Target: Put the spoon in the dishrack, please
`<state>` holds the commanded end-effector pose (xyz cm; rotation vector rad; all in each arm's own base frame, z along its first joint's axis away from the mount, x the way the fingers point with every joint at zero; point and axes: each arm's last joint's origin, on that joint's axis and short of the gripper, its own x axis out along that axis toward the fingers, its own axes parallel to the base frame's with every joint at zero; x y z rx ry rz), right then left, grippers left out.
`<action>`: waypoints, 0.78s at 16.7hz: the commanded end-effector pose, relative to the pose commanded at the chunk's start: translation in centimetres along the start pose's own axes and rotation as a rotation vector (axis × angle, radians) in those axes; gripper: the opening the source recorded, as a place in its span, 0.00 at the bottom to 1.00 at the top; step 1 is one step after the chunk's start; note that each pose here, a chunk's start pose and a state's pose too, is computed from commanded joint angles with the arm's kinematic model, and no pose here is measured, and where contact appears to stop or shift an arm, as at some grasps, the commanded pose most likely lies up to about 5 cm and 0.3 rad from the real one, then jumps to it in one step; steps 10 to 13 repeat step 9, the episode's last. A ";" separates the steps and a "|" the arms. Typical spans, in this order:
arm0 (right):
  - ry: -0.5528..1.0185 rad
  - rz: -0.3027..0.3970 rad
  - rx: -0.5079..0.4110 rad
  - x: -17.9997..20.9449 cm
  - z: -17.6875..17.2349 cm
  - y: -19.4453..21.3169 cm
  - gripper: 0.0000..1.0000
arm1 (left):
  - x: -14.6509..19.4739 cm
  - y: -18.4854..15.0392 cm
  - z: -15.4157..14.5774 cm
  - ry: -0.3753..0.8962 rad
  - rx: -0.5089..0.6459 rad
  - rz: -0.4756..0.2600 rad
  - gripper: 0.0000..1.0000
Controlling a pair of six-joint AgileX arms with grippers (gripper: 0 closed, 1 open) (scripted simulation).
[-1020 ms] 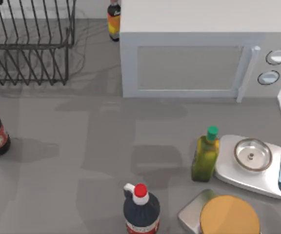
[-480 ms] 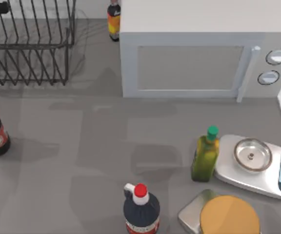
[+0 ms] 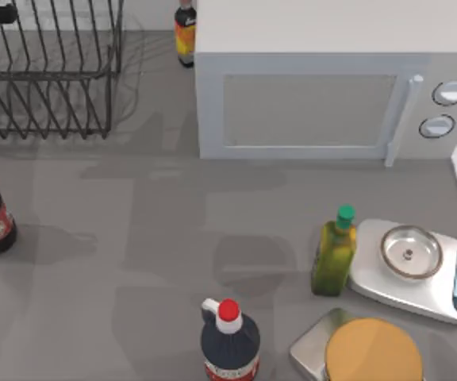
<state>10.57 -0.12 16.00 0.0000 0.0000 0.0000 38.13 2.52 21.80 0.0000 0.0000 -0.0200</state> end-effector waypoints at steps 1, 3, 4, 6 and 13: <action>0.000 0.000 0.000 0.0 0.0 0.0 1.00 | 0.0 0.0 0.0 0.000 0.000 0.000 0.83; 0.000 0.000 0.000 0.0 0.0 0.0 1.00 | 0.0 0.0 0.0 0.000 0.000 0.000 0.98; 0.000 0.000 0.000 0.0 0.0 0.0 1.00 | 0.0 0.0 0.0 0.000 0.000 0.000 1.00; 0.000 0.000 0.000 0.0 0.0 0.0 1.00 | 0.0 0.0 0.0 0.000 0.000 0.000 1.00; 0.000 0.000 0.000 0.0 0.0 0.0 1.00 | 0.0 0.0 0.0 0.000 0.000 0.000 1.00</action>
